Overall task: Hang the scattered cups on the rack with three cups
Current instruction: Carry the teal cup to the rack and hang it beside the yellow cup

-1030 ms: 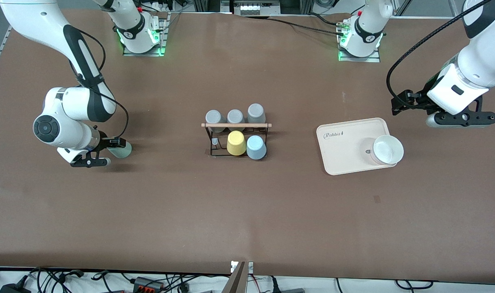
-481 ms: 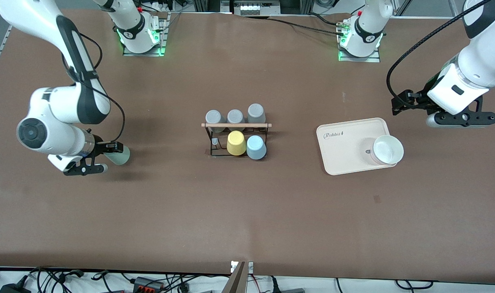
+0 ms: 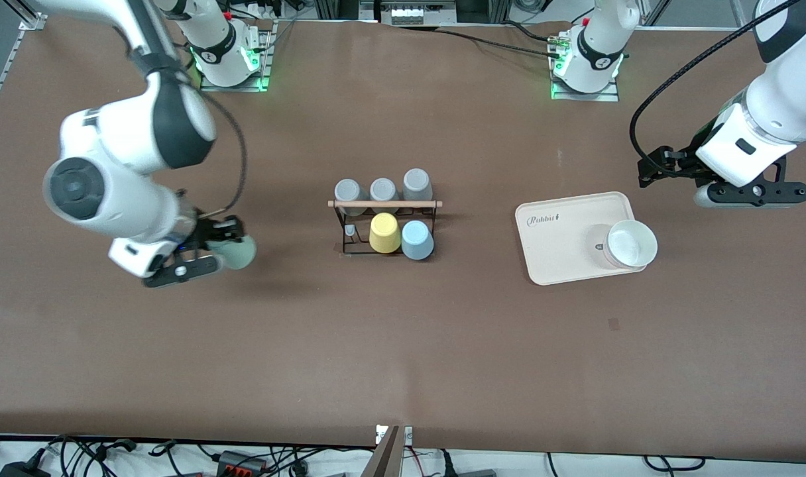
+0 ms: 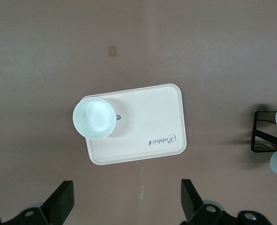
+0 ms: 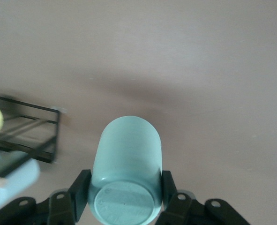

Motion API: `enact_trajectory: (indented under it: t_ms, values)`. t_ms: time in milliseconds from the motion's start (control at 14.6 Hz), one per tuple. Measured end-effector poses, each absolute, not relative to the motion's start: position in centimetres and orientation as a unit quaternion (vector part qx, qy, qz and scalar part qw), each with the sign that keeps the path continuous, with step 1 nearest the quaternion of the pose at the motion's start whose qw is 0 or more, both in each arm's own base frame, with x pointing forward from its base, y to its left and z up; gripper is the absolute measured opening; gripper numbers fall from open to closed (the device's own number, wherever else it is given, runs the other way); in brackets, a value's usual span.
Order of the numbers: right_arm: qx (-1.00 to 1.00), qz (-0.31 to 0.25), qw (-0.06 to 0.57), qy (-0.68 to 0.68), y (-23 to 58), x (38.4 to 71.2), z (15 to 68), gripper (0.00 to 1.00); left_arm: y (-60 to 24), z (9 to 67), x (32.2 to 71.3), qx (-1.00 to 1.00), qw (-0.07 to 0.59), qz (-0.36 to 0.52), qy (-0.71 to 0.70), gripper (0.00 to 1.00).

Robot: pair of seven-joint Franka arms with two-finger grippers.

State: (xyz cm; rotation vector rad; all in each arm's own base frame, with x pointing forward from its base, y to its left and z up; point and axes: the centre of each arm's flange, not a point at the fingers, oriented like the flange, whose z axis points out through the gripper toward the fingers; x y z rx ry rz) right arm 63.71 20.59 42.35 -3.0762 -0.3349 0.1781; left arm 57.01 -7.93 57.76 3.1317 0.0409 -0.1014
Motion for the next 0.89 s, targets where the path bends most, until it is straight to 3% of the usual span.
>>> enact_trajectory:
  t_ms: [343,893]
  values:
    - [-0.998,0.062,0.028,-0.02,29.8,61.0,42.4,0.65,-7.7,57.8,57.0,0.999,0.004,-0.032,0.015,1.0]
    - [-0.995,0.061,0.057,0.057,37.5,59.1,41.0,0.65,-7.6,57.8,57.1,0.999,0.004,-0.032,0.016,1.0]
